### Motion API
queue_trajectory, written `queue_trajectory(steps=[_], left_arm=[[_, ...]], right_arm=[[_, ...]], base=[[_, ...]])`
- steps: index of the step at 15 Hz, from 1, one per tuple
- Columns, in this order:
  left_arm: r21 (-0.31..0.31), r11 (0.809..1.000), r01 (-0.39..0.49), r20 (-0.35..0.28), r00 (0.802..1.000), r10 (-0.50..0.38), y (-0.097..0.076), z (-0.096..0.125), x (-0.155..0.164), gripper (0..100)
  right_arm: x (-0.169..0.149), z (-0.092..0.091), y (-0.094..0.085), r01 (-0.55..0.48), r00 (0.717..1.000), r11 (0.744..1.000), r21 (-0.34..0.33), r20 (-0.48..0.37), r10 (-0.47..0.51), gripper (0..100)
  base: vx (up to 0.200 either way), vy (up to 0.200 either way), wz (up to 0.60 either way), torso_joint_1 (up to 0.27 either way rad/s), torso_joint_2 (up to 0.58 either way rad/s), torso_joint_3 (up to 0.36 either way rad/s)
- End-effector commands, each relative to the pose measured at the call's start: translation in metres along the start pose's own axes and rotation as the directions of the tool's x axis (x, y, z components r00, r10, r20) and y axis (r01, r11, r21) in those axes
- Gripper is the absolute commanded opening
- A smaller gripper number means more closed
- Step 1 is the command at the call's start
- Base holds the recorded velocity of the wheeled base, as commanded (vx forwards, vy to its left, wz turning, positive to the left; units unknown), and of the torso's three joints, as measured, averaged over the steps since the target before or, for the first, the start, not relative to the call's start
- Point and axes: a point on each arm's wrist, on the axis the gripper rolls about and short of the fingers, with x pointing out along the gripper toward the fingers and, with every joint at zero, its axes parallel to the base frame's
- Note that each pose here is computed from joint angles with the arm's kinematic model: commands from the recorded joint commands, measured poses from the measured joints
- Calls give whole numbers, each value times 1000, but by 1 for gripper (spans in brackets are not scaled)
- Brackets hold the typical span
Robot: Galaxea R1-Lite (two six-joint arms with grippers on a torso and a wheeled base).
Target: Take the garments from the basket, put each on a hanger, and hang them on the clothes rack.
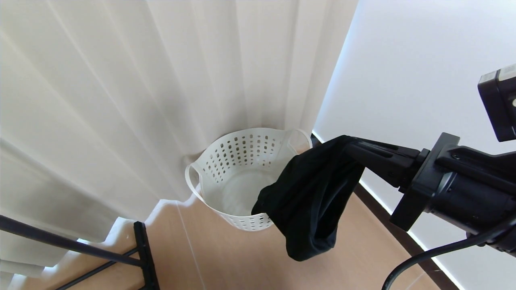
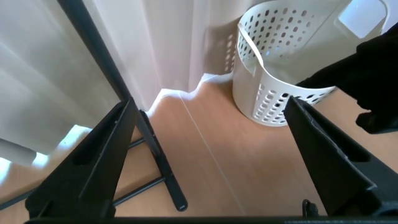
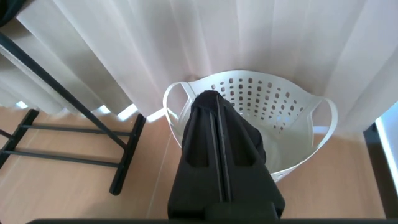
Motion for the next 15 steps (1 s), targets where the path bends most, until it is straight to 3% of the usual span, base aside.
queue_trajectory(steps=[1, 10, 15], left_arm=[[0, 1000, 0, 0, 1000, 0, 0, 0, 0, 100], [0, 1000, 0, 0, 1000, 0, 0, 0, 0, 100], [0, 1000, 0, 0, 1000, 0, 0, 0, 0, 100]], right_arm=[[1, -1, -1, 0, 1000, 1000, -1, -4, 0, 0], [24, -17, -12, 2, 1000, 1000, -3, -26, -2, 0], [23, -18, -12, 2, 1000, 1000, -3, -27, -2, 0]], base=[[0, 0, 0, -2, 2, 203], [0, 0, 0, 2, 0, 197], [0, 0, 0, 14, -333, -112]])
